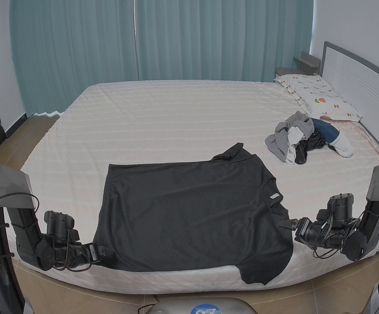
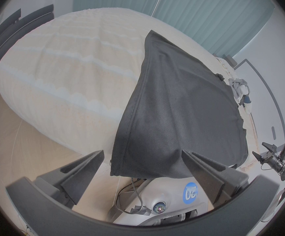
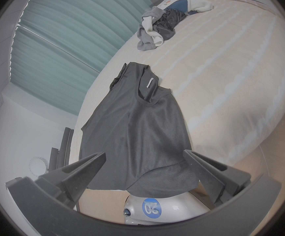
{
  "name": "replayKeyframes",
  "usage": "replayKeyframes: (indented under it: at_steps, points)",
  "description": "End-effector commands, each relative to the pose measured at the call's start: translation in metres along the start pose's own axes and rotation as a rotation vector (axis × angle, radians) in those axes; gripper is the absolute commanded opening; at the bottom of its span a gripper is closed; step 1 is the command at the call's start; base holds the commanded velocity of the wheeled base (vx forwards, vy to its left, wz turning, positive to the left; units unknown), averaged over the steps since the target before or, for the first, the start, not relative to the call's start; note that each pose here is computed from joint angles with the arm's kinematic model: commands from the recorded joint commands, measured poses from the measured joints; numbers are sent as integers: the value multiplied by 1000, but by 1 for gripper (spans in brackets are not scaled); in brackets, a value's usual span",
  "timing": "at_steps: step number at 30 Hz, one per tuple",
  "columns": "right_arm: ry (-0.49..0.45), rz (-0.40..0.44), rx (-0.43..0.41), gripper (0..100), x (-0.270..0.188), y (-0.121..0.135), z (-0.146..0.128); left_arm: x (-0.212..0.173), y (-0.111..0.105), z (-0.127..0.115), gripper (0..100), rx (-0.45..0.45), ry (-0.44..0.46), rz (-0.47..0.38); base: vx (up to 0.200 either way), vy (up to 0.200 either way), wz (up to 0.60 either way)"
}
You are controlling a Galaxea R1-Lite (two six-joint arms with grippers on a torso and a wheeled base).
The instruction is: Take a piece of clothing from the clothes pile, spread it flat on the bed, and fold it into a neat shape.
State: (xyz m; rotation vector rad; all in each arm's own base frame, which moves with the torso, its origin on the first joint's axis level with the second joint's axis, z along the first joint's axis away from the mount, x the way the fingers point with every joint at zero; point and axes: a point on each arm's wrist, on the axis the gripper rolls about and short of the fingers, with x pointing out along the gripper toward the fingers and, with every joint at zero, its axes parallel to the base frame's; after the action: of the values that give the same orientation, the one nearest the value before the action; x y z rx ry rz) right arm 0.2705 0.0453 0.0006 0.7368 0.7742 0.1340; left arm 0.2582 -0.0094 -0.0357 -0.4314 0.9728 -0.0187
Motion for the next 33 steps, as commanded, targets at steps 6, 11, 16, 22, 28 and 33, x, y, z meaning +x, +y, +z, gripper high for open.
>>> replayKeyframes:
  at_steps: [6, 11, 16, 22, 28, 33]
  points:
    - [12, -14, 7, 100, 0, -6, -5, 8, -2, -9, 100, 18, 27, 50, 0, 0, 0]
    - [13, -14, 5, 100, 0, -5, -5, 9, -8, -12, 100, 39, 35, 36, 0, 0, 0]
    - [13, -10, 2, 100, -1, -4, -5, 12, -13, -13, 100, 56, 37, 26, 0, 0, 0]
    - [18, -10, 0, 100, -2, -4, -7, 12, -12, -11, 100, 52, 34, 21, 0, 0, 0]
    - [16, -14, 3, 100, -2, -5, -7, 12, -12, -11, 100, 48, 34, 20, 0, 0, 0]
    - [15, -14, 3, 100, -2, -5, -7, 13, -9, -3, 100, 11, 3, 28, 0, 0, 0]
